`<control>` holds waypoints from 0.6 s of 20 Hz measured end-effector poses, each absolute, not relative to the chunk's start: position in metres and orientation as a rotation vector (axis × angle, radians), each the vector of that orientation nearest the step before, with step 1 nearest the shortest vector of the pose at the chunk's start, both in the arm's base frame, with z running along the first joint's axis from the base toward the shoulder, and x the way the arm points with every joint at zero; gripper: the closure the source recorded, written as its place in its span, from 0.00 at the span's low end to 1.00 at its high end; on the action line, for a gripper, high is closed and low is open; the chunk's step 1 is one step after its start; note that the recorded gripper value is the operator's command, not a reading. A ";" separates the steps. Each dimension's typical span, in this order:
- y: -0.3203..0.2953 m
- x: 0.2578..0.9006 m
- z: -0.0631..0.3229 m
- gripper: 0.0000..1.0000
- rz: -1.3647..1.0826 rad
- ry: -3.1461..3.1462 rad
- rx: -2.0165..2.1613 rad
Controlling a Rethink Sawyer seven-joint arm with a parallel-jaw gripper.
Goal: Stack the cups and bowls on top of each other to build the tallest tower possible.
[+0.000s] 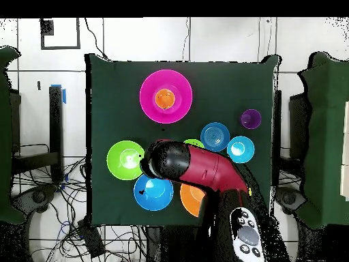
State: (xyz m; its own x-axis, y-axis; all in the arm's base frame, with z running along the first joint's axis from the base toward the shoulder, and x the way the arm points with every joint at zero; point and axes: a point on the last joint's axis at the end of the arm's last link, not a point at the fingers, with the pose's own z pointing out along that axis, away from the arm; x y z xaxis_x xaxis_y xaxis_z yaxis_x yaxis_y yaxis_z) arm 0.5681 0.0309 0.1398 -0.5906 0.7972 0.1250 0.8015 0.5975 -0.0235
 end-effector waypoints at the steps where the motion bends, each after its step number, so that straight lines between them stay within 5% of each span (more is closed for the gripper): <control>1: 0.033 0.565 0.138 0.00 -0.059 -2.698 -1.356; 12: 0.019 0.539 0.135 0.00 -0.107 -2.651 -1.386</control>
State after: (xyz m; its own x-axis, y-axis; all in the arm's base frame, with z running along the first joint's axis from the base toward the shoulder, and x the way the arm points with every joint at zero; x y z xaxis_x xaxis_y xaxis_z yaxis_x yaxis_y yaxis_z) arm 0.5388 0.0190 0.1347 -0.5627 0.8102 0.1640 0.8209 0.5711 -0.0054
